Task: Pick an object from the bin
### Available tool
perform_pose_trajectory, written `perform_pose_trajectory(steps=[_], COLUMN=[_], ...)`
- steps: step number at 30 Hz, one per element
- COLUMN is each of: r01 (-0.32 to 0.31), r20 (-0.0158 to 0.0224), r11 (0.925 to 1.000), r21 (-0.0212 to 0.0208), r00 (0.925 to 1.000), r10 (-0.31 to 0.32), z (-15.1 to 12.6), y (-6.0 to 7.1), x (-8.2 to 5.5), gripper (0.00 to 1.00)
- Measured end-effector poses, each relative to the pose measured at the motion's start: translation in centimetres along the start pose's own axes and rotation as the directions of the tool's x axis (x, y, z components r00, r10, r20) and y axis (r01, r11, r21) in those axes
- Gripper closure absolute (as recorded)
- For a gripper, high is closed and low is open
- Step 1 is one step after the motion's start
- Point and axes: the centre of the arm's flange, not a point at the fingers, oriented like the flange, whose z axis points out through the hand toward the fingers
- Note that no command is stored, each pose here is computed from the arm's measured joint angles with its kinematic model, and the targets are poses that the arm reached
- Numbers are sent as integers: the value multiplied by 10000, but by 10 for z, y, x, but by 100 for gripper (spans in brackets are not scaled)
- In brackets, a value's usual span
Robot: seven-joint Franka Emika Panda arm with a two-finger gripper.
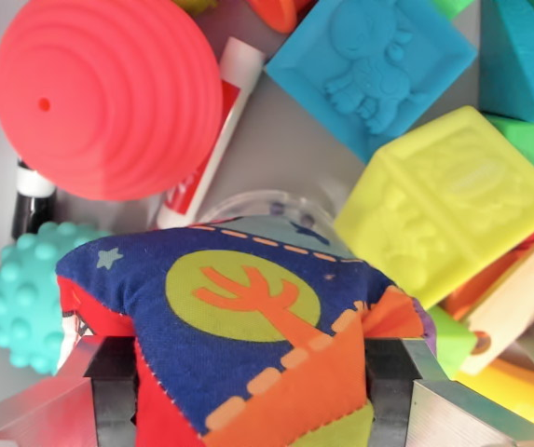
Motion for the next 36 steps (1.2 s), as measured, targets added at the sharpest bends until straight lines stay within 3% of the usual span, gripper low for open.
perform_pose_trajectory(steps=[36], r01=[-3], r20=[22], r11=[10000], r21=[-31], r00=[10000], r10=[3], z=[-148], y=[0], x=[0], gripper=[100])
